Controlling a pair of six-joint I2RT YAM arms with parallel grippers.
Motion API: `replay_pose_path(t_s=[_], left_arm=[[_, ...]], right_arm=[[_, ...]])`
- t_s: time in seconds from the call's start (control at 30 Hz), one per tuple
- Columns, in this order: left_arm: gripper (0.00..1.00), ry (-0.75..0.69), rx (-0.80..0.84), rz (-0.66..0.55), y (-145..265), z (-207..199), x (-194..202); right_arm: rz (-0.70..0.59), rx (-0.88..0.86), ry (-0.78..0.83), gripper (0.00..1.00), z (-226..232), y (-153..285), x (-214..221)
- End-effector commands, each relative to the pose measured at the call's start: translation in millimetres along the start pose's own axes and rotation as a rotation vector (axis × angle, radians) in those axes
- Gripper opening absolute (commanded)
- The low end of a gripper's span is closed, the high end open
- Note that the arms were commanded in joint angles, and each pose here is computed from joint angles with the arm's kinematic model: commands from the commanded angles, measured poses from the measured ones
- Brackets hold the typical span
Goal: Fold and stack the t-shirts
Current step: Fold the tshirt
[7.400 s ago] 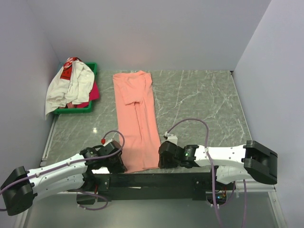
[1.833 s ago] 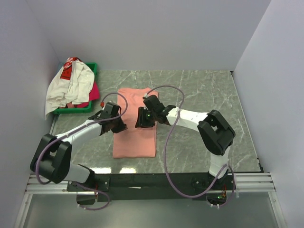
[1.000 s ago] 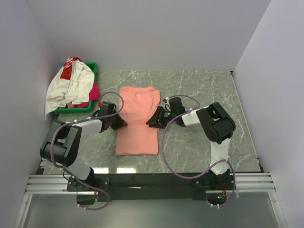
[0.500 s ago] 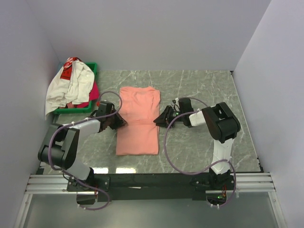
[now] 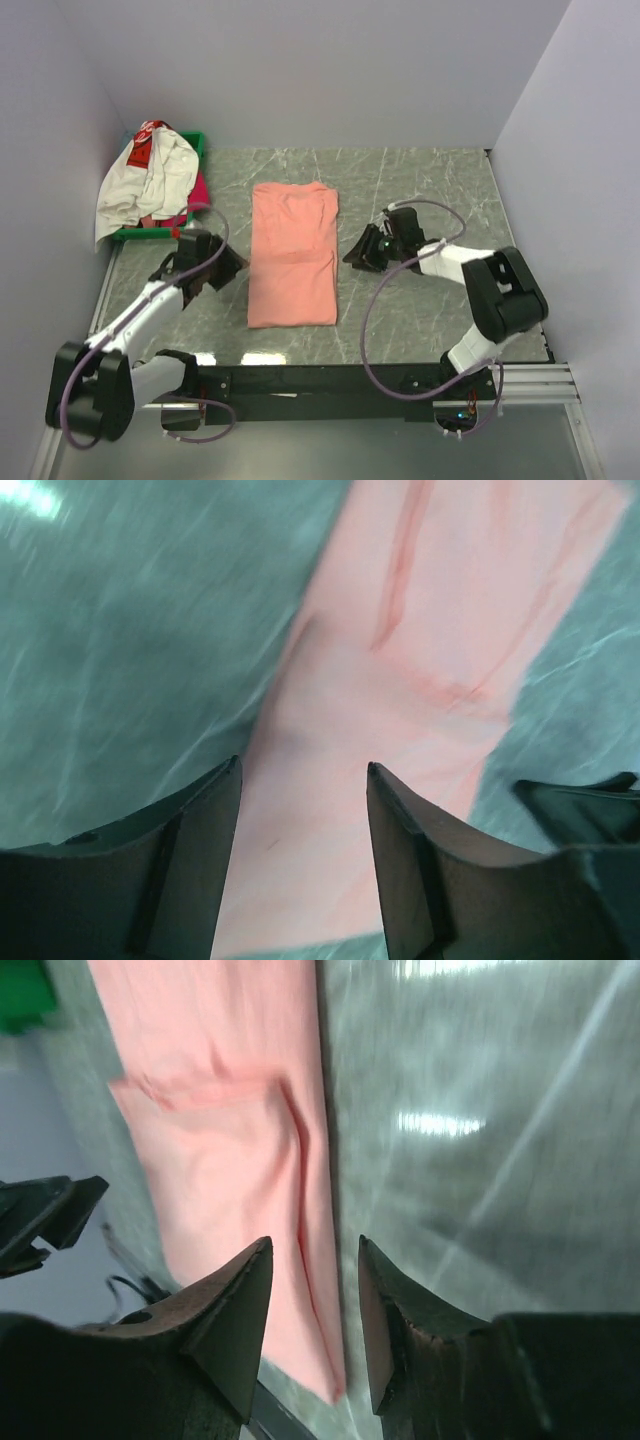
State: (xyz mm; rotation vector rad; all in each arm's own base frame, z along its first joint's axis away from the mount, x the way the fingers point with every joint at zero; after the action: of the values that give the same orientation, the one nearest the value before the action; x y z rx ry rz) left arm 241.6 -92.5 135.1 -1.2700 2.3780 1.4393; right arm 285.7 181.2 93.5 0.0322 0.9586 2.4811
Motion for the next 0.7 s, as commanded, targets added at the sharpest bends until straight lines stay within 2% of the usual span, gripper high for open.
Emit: replay_pose_path(t_s=[0.0, 0.13, 0.27, 0.43, 0.5, 0.67], left_arm=[[0.58, 0.039, -0.045, 0.097, 15.6, 26.2, 36.4], [0.58, 0.050, -0.023, 0.134, 29.8, 38.1, 60.1], [0.54, 0.055, -0.040, 0.179, 38.4, 39.3, 86.0], [0.51, 0.109, -0.116, 0.207, 46.8, 47.7, 103.4], [0.51, 0.125, -0.156, 0.184, 47.8, 53.5, 104.5], [0.52, 0.145, -0.185, 0.183, 50.9, 56.0, 106.4]], right_arm=[[0.003, 0.112, 0.080, 0.47, -12.9, 17.7, 34.6], [0.071, 0.146, 0.112, 0.49, -20.5, 21.9, 91.0], [0.102, 0.146, 0.078, 0.51, -35.4, 30.9, 125.7], [0.100, 0.125, 0.070, 0.52, -23.2, 35.4, 147.8], [0.108, 0.115, 0.073, 0.52, -19.8, 35.8, 154.2], [0.074, 0.132, 0.032, 0.52, -22.0, 33.9, 156.1]])
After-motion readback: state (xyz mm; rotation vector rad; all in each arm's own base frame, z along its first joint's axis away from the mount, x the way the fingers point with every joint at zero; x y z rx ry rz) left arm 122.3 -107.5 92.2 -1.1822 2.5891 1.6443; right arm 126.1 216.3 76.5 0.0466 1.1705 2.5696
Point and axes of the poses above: each gripper's point midway between its finger pads, its own y axis back along the fingers, its own z axis along the line the jaws close on, x = y × z, the point moved 7 cm from there along y, back along the fingers, and after that the axes turned 6 degrees about -y, right-handed, at the moved point
